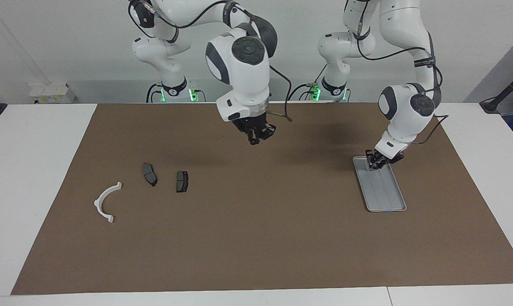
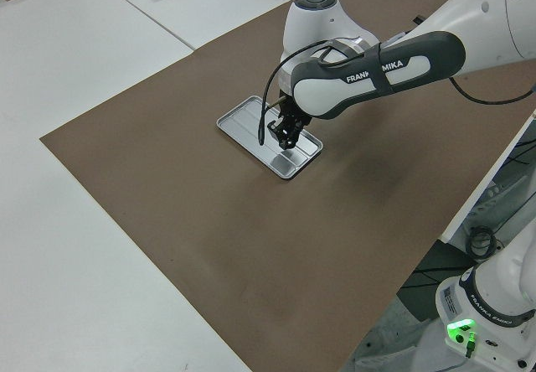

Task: Pick bearing gear from pile to tray

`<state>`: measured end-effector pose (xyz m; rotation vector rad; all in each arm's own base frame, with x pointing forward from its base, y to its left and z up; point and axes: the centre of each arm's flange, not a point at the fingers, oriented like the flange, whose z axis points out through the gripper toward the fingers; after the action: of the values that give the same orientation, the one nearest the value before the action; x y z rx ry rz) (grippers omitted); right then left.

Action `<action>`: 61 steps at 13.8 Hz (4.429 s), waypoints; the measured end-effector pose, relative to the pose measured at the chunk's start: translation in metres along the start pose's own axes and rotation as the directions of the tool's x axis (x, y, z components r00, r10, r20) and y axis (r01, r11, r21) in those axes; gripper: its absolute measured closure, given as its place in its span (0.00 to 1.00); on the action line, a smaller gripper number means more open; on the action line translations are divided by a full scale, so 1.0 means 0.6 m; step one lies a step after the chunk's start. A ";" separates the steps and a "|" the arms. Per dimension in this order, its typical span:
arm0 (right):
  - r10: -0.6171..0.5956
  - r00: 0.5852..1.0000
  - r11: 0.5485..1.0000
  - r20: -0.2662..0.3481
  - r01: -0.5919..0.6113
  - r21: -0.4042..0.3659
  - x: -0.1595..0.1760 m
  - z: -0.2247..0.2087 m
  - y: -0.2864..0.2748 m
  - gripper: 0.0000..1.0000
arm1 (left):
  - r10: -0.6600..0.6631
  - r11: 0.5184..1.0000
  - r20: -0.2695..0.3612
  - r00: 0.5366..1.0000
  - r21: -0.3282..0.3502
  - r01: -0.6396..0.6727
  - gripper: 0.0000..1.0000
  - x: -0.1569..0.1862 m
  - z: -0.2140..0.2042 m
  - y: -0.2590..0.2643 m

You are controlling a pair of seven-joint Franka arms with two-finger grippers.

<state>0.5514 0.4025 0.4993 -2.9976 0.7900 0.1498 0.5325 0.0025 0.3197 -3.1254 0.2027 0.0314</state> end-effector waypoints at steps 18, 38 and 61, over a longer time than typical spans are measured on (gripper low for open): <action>0.114 0.992 0.991 -0.057 -0.109 0.077 -0.041 0.357 -0.127 0.70 | -0.041 0.999 -0.021 0.999 -0.015 0.041 0.25 -0.003 0.030 0.004; -0.379 0.922 0.925 -0.075 0.380 -0.004 0.375 -0.163 0.352 0.00 | -0.513 0.858 -0.009 0.858 -0.028 0.513 0.09 0.079 0.030 0.573; -0.574 0.812 0.819 -0.108 0.570 -0.066 0.233 -0.252 0.589 0.00 | -0.335 0.942 -0.008 0.942 -0.007 0.335 0.76 0.134 -0.096 0.090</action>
<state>0.5111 0.0175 0.6311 -3.1332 -0.1486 -0.0479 0.6064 -0.0618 0.3751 -3.1172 -0.3314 0.0148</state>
